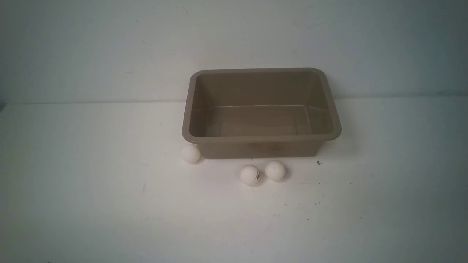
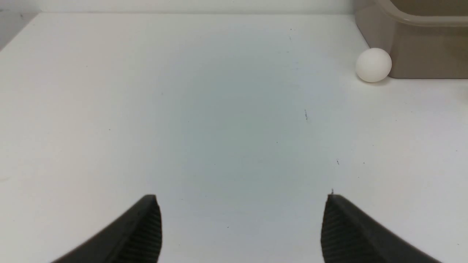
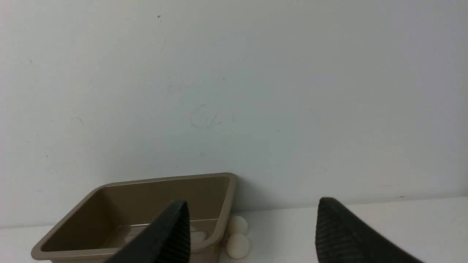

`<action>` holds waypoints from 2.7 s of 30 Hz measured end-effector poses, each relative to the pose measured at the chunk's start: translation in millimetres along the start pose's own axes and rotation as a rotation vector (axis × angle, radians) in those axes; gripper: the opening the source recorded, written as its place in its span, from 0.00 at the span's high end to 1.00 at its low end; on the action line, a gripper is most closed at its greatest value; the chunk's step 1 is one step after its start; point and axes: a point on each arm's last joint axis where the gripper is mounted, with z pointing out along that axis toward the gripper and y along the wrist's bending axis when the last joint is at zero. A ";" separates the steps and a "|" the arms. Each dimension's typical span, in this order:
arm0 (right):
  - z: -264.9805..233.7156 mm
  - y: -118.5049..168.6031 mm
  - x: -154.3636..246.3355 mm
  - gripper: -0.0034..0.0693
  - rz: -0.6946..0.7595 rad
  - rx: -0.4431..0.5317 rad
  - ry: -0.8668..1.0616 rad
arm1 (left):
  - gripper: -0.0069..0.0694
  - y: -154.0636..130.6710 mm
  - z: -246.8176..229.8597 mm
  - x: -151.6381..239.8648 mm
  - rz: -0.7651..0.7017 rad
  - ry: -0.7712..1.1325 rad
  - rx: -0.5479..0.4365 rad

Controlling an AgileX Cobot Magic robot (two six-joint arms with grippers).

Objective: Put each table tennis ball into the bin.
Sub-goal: Use the left arm to clamp the table tennis ball closest to it

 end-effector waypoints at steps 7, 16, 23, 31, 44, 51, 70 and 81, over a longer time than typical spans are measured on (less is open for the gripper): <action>0.0 0.1 0.0 0.37 0.003 -0.001 0.000 | 0.21 0.0 0.0 0.0 0.000 0.000 0.000; 0.0 0.1 0.0 0.37 0.000 -0.001 0.000 | 0.21 0.0 0.0 0.0 0.000 0.000 0.000; 0.0 0.6 0.6 0.37 0.009 -0.006 0.007 | 0.21 -1.3 0.2 -0.8 -0.047 -0.012 0.015; -0.1 1.2 0.8 0.37 0.007 -0.012 0.011 | 0.21 -5.9 -0.5 -13.4 -0.315 -0.153 0.111; -0.4 5.7 4.3 0.37 -0.050 -0.063 0.047 | 0.21 -4.9 -5.0 -28.8 -0.488 -0.294 0.129; -0.7 9.3 4.9 0.37 -0.054 -0.104 0.053 | 0.21 -23.2 -22.3 -57.0 -0.267 -0.212 0.254; -2.7 13.8 16.7 0.37 -0.107 -0.163 0.179 | 0.21 -41.2 24.6 -151.3 0.206 0.093 0.385; -2.9 16.2 15.4 0.37 -0.067 -0.185 0.167 | 0.21 -44.3 118.5 -163.4 0.309 0.292 0.532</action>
